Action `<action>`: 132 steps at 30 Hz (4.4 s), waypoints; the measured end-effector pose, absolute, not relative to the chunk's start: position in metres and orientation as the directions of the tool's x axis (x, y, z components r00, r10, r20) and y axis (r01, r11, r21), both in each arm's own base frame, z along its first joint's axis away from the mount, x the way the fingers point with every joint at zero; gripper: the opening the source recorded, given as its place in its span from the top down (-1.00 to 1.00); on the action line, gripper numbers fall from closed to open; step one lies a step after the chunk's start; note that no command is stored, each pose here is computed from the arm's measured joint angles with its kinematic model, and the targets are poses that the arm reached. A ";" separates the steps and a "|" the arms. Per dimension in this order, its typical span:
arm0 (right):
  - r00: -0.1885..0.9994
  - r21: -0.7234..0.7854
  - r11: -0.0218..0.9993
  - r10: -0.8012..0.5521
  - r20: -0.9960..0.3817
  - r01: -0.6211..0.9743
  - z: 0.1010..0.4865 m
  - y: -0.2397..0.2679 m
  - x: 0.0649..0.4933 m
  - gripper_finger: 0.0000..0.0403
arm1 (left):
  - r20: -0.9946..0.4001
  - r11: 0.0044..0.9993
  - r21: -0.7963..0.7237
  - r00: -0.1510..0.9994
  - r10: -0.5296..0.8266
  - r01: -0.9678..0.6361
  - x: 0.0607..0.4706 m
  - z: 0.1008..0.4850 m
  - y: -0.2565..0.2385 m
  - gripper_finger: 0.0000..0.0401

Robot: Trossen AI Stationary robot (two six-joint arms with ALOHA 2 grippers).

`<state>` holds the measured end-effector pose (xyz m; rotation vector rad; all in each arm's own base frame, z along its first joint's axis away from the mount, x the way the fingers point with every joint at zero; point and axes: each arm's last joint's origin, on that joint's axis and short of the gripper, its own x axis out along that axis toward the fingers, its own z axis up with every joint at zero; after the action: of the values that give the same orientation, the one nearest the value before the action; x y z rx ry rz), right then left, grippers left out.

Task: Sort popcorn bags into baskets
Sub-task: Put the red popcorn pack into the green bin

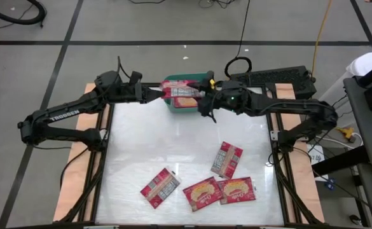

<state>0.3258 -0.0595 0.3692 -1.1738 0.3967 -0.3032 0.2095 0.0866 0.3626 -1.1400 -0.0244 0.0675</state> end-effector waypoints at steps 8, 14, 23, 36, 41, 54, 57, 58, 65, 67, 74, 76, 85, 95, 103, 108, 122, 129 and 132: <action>0.864 -0.890 0.456 -0.457 -0.210 0.025 0.362 -0.058 0.325 0.82 | -0.014 0.412 -0.910 0.998 0.067 -0.040 0.209 0.363 0.087 0.92; 0.826 -0.878 0.471 -0.525 -0.207 0.080 0.361 -0.057 0.324 0.91 | -0.008 0.420 -0.906 0.995 0.104 -0.051 0.207 0.363 0.092 0.54; 0.813 -0.644 0.715 -0.528 -0.245 0.271 0.359 -0.058 0.321 0.97 | 0.075 0.584 -0.804 0.955 0.287 -0.112 0.184 0.377 0.110 -0.03; 0.869 -0.025 0.892 -0.446 -0.215 0.452 0.373 -0.077 0.305 0.95 | -0.082 0.585 -0.752 0.923 0.375 -0.305 0.171 0.362 0.125 -0.25; 0.873 0.186 0.853 -0.475 -0.111 0.488 0.386 -0.090 0.299 0.95 | -0.086 0.616 -0.729 0.932 0.352 -0.299 0.172 0.362 0.123 -0.25; 0.793 0.483 0.824 -0.494 0.356 0.297 0.415 -0.116 0.288 0.95 | 0.212 0.775 -0.596 0.890 0.404 -0.210 0.190 0.387 0.110 -0.25; 0.758 0.524 0.824 -0.481 0.441 0.218 0.403 -0.115 0.285 0.95 | 0.314 0.812 -0.560 0.865 0.391 -0.163 0.200 0.393 0.109 -0.25; 0.742 0.534 0.824 -0.475 0.473 0.187 0.399 -0.115 0.283 0.95 | 0.337 0.822 -0.549 0.860 0.383 -0.151 0.204 0.393 0.108 -0.25; 0.629 0.538 0.843 -0.434 0.644 0.031 0.367 -0.108 0.266 0.95 | 0.414 0.838 -0.538 0.838 0.355 -0.089 0.233 0.385 0.109 -0.25; 0.604 0.532 0.847 -0.426 0.673 0.004 0.360 -0.106 0.262 0.95 | 0.427 0.841 -0.535 0.833 0.352 -0.081 0.242 0.381 0.109 -0.25; 0.602 0.549 0.836 -0.425 0.676 -0.027 0.348 -0.104 0.258 0.95 | 0.458 0.871 -0.485 0.828 0.323 -0.071 0.268 0.378 0.106 -0.31; 0.603 0.549 0.836 -0.425 0.676 -0.026 0.348 -0.104 0.258 0.95 | 0.466 0.883 -0.463 0.828 0.311 -0.072 0.276 0.384 0.105 -0.38; 0.618 0.530 0.847 -0.392 0.681 -0.047 0.348 -0.102 0.259 0.95 | 0.334 0.878 -0.468 0.898 0.285 -0.105 0.319 0.396 0.114 -0.57; 0.659 0.510 0.858 -0.349 0.667 -0.062 0.346 -0.091 0.265 0.95 | 0.312 0.866 -0.500 0.929 0.199 -0.018 0.352 0.389 0.120 -0.34; 0.696 0.526 0.850 -0.355 0.624 -0.038 0.342 -0.090 0.269 0.95 | 0.300 0.893 -0.449 0.945 0.127 0.023 0.358 0.384 0.115 0.05; 0.708 0.515 0.857 -0.355 0.611 -0.015 0.341 -0.090 0.270 0.95 | 0.309 0.902 -0.431 0.943 0.125 0.022 0.357 0.386 0.114 0.59; 0.737 0.475 0.880 -0.310 0.601 -0.017 0.340 -0.089 0.271 0.76 | 0.289 0.894 -0.444 0.954 0.084 0.056 0.346 0.394 0.115 0.90; 0.788 0.522 0.853 -0.330 0.519 0.014 0.333 -0.091 0.276 0.38 | 0.162 0.897 -0.442 0.985 0.062 0.017 0.320 0.403 0.126 0.87; 0.827 0.542 0.839 -0.343 0.446 0.056 0.331 -0.091 0.275 0.24 | 0.083 0.901 -0.434 0.996 0.043 -0.002 0.302 0.407 0.131 0.87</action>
<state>0.2749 -0.0909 0.3305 0.5393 -0.5628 -0.2231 0.3018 0.1312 0.4066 -0.4484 -0.0917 0.0235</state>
